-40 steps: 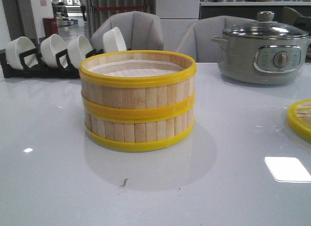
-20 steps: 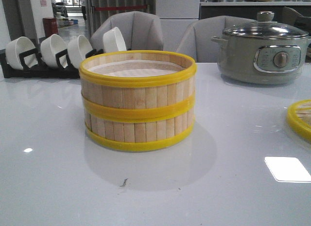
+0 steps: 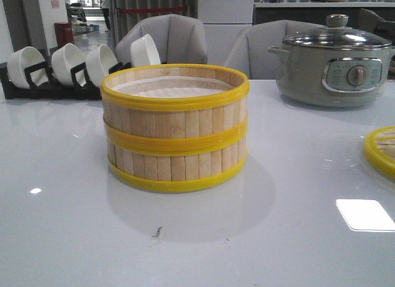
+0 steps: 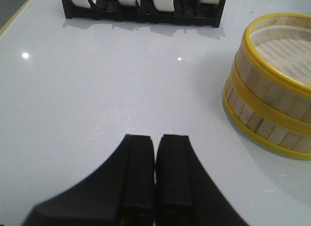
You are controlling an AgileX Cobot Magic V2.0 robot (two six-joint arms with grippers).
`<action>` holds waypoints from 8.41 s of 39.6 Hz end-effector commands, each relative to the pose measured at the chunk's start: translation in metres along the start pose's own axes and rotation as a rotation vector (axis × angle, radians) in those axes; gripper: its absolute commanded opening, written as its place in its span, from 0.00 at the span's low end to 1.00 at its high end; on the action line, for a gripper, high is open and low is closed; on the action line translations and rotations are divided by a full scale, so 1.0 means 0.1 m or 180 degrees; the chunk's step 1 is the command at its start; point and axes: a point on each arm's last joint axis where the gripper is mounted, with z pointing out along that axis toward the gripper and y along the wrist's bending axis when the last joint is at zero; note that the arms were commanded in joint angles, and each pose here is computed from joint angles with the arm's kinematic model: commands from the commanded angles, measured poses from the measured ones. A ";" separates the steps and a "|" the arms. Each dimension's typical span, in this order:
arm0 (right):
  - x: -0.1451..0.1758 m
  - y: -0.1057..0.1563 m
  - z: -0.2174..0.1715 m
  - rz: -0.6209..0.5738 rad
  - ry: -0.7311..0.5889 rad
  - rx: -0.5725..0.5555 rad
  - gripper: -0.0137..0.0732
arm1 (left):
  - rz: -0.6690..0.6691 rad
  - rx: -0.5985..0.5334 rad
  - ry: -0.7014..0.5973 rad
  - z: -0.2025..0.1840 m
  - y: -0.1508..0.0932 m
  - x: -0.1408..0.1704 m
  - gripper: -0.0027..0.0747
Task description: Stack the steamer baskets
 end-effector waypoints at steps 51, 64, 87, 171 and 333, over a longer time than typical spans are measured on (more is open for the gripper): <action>0.23 -0.09 0.97 -0.0251 0.1114 0.0306 0.45 | -0.0004 0.0063 -0.0369 -0.04 -0.03 -0.17 0.14; 0.08 -0.19 1.04 -0.0305 0.0610 0.0374 0.45 | -0.0004 0.0063 -0.0369 -0.04 -0.03 -0.17 0.14; 0.16 -0.52 1.74 0.0004 0.1418 0.0610 0.63 | -0.0004 0.0063 -0.0369 -0.04 -0.03 -0.17 0.14; 0.12 -0.49 2.22 0.0111 0.1520 0.0508 0.22 | -0.0004 0.0063 -0.0369 -0.04 -0.03 -0.17 0.14; -0.03 0.22 -0.24 -0.0487 -0.1800 -0.0432 0.57 | -0.0004 0.0063 -0.0369 -0.04 -0.03 -0.17 0.14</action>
